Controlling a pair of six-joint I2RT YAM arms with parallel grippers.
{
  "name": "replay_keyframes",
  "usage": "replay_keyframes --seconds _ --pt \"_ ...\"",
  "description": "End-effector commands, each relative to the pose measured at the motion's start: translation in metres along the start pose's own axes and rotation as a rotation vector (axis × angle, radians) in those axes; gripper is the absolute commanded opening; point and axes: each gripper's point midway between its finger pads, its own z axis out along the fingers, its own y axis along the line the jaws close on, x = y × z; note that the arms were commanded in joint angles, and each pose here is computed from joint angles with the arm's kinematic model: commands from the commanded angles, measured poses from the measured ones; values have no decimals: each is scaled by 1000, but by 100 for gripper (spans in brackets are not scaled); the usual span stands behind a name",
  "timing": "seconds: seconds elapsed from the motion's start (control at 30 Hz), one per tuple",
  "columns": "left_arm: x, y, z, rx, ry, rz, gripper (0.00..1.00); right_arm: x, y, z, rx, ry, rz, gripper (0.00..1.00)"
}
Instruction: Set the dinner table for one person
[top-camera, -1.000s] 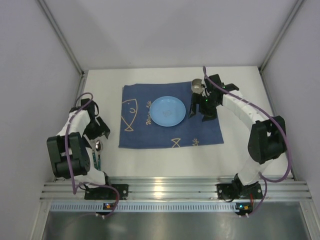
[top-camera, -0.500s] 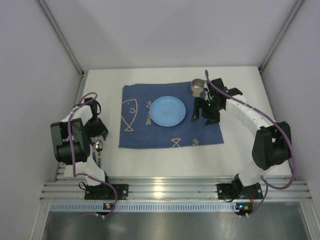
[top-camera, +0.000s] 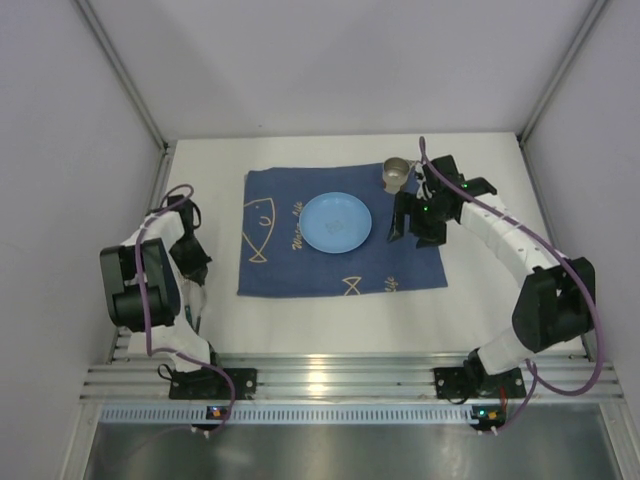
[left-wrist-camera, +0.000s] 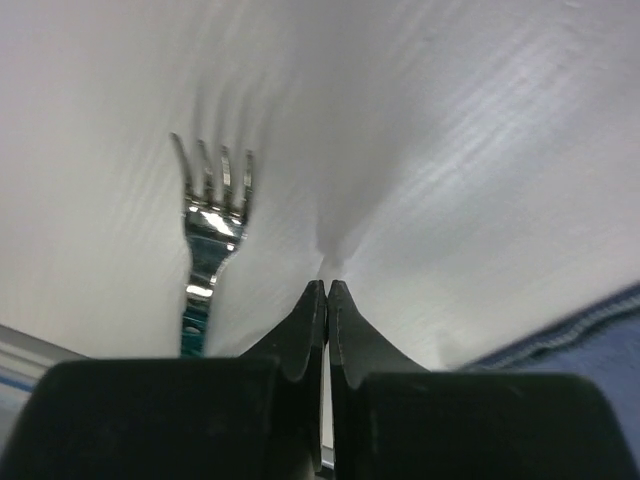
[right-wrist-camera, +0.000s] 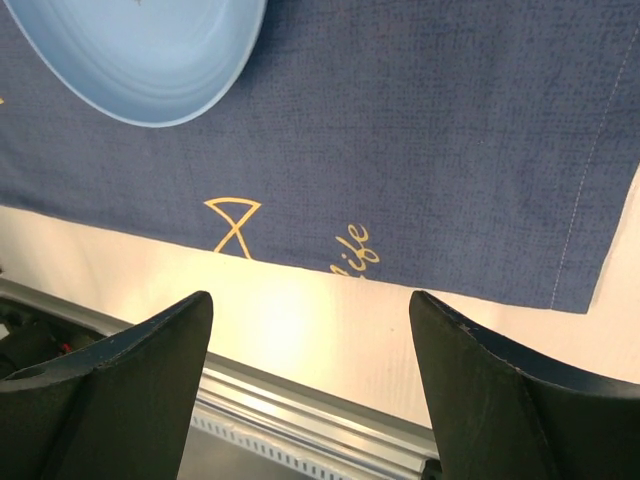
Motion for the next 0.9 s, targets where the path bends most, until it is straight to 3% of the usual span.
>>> replay_keyframes --seconds 0.0,0.13,0.27,0.5,0.67,0.87 --pt "-20 -32 -45 221 -92 -33 0 -7 16 -19 -91 -55 -17 80" --pt "-34 -68 -107 463 -141 -72 0 -13 64 -32 -321 -97 -76 80" --pt "-45 -99 -168 664 -208 -88 0 4 118 -37 -533 -38 -113 81" --pt "-41 -151 -270 980 -319 -106 0 44 210 -30 -692 35 -225 81" --pt "-19 -176 -313 1136 -320 -62 0 61 264 -19 -794 56 -250 81" --pt "-1 -182 -330 1247 -270 -50 0 63 296 -6 -797 51 -279 80"
